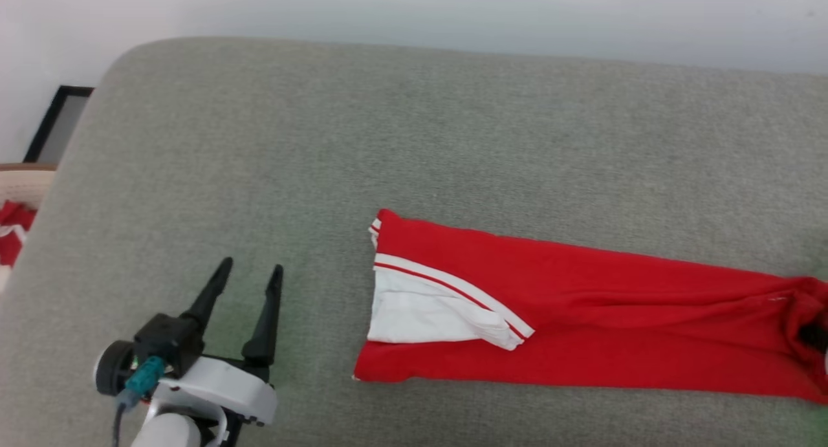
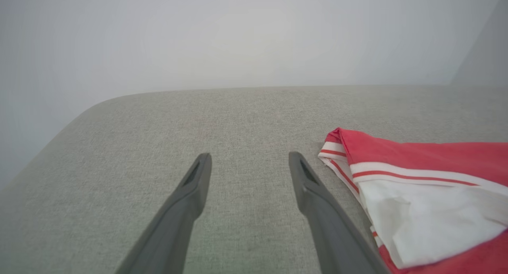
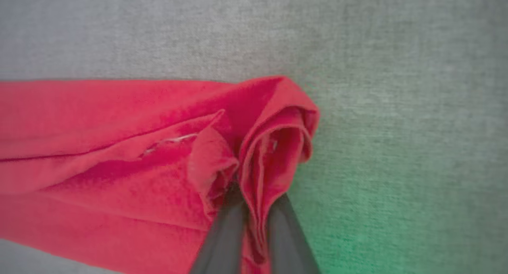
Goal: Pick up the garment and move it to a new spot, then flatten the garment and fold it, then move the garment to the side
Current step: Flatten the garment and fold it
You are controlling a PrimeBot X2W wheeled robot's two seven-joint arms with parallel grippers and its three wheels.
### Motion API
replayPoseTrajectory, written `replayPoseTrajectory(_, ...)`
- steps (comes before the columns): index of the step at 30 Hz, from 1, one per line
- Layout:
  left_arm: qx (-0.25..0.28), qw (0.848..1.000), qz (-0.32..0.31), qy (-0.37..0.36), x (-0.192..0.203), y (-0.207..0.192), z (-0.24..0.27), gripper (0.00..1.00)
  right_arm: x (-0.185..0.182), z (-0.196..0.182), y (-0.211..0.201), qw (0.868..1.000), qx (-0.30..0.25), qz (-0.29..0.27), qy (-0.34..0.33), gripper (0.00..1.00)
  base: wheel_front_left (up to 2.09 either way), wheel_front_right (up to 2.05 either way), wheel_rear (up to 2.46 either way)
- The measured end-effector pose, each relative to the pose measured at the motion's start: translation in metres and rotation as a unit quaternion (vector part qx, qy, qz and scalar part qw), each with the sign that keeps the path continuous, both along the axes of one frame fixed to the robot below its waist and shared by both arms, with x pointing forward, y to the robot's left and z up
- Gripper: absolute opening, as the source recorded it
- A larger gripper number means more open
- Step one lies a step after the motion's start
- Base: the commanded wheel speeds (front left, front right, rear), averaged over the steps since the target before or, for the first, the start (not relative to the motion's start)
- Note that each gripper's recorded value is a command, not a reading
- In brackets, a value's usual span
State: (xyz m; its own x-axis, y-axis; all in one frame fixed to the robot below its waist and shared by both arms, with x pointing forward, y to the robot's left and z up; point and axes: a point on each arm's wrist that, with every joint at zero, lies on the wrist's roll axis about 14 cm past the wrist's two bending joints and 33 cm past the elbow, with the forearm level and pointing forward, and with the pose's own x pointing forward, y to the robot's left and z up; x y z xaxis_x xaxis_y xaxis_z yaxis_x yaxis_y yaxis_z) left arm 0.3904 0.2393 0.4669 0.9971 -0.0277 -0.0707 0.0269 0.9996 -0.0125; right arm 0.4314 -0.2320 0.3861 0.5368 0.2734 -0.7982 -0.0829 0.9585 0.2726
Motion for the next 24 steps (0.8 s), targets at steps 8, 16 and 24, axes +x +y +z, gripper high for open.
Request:
replayPoseTrajectory(8, -0.012, 1.0, 0.005, -0.011, 0.011, -0.003, 0.001, 1.0, 0.007, 0.02, -0.04, 0.997, -0.017, -0.058, -0.056, 0.0, 0.0, 0.0, 0.0)
replayPoseTrajectory(16, 0.004, 1.0, -0.01, -0.024, 0.029, -0.012, 0.004, 1.0, -0.01, 0.045, -0.149, 0.975, -0.115, -0.167, -0.095, 0.0, 0.0, 0.0, 0.0)
replayPoseTrajectory(24, 0.001, 0.999, -0.037, -0.018, 0.036, -0.029, -0.002, 1.0, -0.021, 0.065, -0.189, 0.958, -0.154, -0.205, -0.126, 0.0, 0.0, 0.0, 0.0)
